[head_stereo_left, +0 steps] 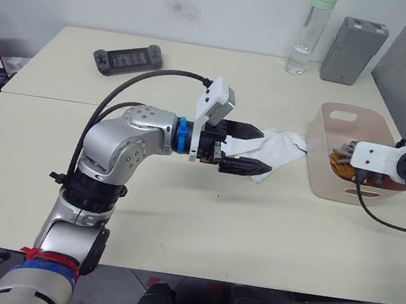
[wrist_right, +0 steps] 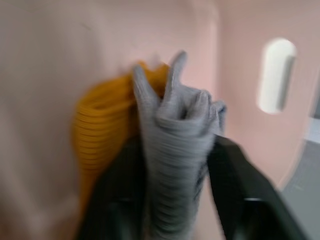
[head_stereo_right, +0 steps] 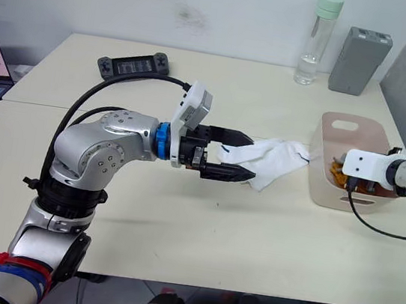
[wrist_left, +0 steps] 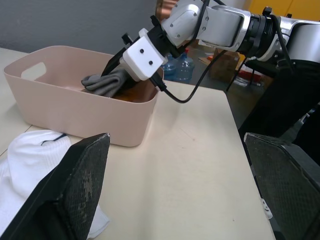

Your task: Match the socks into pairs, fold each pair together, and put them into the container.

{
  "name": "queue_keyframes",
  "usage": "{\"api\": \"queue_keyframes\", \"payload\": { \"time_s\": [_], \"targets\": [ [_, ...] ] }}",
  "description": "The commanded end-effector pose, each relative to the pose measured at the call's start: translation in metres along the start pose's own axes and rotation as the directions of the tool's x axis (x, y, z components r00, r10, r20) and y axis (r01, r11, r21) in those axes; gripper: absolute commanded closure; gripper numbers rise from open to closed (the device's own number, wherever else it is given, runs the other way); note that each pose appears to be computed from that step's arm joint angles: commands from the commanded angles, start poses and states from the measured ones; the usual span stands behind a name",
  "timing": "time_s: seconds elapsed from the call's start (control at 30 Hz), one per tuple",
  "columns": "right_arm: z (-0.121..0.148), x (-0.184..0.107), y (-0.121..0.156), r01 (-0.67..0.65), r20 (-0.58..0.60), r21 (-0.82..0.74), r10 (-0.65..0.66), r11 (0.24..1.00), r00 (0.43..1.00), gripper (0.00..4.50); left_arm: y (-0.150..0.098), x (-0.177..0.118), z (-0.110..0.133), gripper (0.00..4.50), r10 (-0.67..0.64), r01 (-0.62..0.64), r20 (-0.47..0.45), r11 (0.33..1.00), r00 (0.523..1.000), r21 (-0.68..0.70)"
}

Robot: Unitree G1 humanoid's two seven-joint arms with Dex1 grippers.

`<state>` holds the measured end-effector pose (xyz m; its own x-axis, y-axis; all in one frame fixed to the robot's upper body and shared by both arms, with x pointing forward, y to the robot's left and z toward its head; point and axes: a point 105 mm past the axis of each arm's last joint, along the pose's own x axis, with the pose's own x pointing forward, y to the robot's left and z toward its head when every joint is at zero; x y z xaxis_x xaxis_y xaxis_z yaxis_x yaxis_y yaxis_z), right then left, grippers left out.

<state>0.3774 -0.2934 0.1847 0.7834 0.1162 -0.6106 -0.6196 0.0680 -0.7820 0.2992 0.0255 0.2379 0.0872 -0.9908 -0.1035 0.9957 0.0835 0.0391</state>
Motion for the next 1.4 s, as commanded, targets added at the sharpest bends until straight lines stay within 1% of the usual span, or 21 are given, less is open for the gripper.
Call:
{"api": "queue_keyframes", "payload": {
  "time_s": [0.03, 0.1, 0.17, 0.23, 0.33, 0.5, 0.53, 0.6, 0.63, 0.7, 0.77, 0.83, 0.9, 0.97, 1.03, 1.13, 1.2, 1.23, 1.27, 1.33, 1.4],
  "targets": [
    [0.009, -0.021, -0.016, -0.001, 0.048, 0.071, -0.003, 0.997, 0.999, 1.45, -0.003, -0.002, 0.01, 0.0, -0.001, 0.0, 0.016, 0.999, 1.0, 0.042],
    [0.015, -0.028, -0.021, -0.019, 0.087, 0.121, 0.009, 0.992, 0.996, 0.8, -0.002, -0.002, 0.009, 0.0, 0.002, -0.003, 0.013, 0.999, 1.0, 0.044],
    [0.015, -0.037, -0.031, 0.002, 0.091, 0.151, -0.016, 0.989, 0.996, 0.05, 0.0, -0.002, 0.007, 0.0, 0.009, -0.01, 0.011, 0.999, 1.0, 0.046],
    [0.014, -0.042, -0.034, 0.002, 0.089, 0.163, -0.017, 0.987, 0.996, 0.02, 0.001, -0.002, 0.007, 0.0, 0.011, -0.011, 0.01, 0.999, 1.0, 0.047],
    [0.019, -0.056, -0.032, -0.047, 0.126, 0.199, 0.022, 0.979, 0.992, 0.02, 0.001, -0.004, 0.005, 0.0, 0.017, -0.017, 0.003, 0.999, 1.0, 0.047],
    [0.019, -0.075, -0.034, -0.056, 0.119, 0.18, 0.034, 0.982, 0.992, 0.02, 0.004, -0.008, 0.002, 0.0, 0.039, -0.039, -0.004, 0.998, 0.999, 0.048],
    [0.018, -0.086, -0.038, -0.042, 0.113, 0.175, 0.022, 0.984, 0.993, 0.02, 0.007, -0.013, 0.0, 0.0, 0.063, -0.062, -0.012, 0.997, 0.998, 0.055],
    [0.02, -0.105, -0.048, 0.01, 0.119, 0.175, -0.031, 0.985, 0.992, 0.02, 0.014, -0.026, -0.006, 0.0, 0.118, -0.116, -0.039, 0.992, 0.992, 0.058],
    [0.025, -0.111, -0.057, 0.06, 0.141, 0.184, -0.087, 0.981, 0.986, 0.02, 0.018, -0.034, -0.009, 0.0, 0.15, -0.147, -0.054, 0.987, 0.987, 0.066],
    [0.048, -0.12, -0.075, 0.163, 0.255, 0.244, -0.225, 0.956, 0.94, 0.02, 0.028, -0.058, -0.018, 0.0, 0.236, -0.23, -0.087, 0.97, 0.968, 0.077],
    [0.076, -0.127, -0.081, 0.197, 0.381, 0.303, -0.307, 0.933, 0.872, 0.02, 0.034, -0.081, -0.027, 0.0, 0.304, -0.289, -0.123, 0.95, 0.945, 0.12],
    [0.095, -0.128, -0.074, 0.163, 0.461, 0.354, -0.324, 0.921, 0.826, 0.02, 0.039, -0.097, -0.035, 0.0, 0.36, -0.344, -0.147, 0.931, 0.921, 0.121],
    [0.109, -0.127, -0.062, 0.127, 0.506, 0.366, -0.312, 0.922, 0.804, 0.02, 0.043, -0.113, -0.042, 0.0, 0.411, -0.395, -0.167, 0.911, 0.896, 0.118],
    [0.121, -0.116, -0.051, 0.12, 0.532, 0.425, -0.355, 0.897, 0.768, 0.02, 0.045, -0.137, -0.059, 0.0, 0.478, -0.462, -0.204, 0.878, 0.854, 0.127],
    [0.134, -0.104, -0.034, 0.063, 0.559, 0.523, -0.398, 0.85, 0.727, 0.02, 0.043, -0.154, -0.072, 0.0, 0.528, -0.517, -0.217, 0.849, 0.821, 0.108],
    [0.145, -0.081, 0.009, 0.025, 0.551, 0.531, -0.368, 0.847, 0.749, 0.02, 0.041, -0.165, -0.089, 0.0, 0.581, -0.572, -0.219, 0.813, 0.783, 0.113],
    [0.155, -0.073, 0.036, -0.06, 0.595, 0.525, -0.315, 0.849, 0.74, 0.02, 0.038, -0.168, -0.095, 0.0, 0.582, -0.572, -0.215, 0.812, 0.784, 0.113],
    [0.155, -0.068, 0.059, -0.149, 0.599, 0.503, -0.219, 0.851, 0.77, 0.02, 0.031, -0.168, -0.101, 0.0, 0.551, -0.545, -0.238, 0.833, 0.8, 0.098],
    [0.154, -0.065, 0.075, -0.21, 0.598, 0.491, -0.151, 0.845, 0.787, 0.02, 0.026, -0.168, -0.106, 0.0, 0.527, -0.524, -0.255, 0.848, 0.811, 0.085],
    [0.155, -0.068, 0.092, -0.283, 0.613, 0.519, -0.121, 0.807, 0.781, 0.02, 0.021, -0.169, -0.111, 0.0, 0.517, -0.515, -0.269, 0.853, 0.813, 0.082],
    [0.156, -0.07, 0.101, -0.303, 0.616, 0.529, -0.113, 0.793, 0.78, 0.02, 0.02, -0.169, -0.112, 0.0, 0.518, -0.514, -0.268, 0.853, 0.813, 0.089]
  ]
}}
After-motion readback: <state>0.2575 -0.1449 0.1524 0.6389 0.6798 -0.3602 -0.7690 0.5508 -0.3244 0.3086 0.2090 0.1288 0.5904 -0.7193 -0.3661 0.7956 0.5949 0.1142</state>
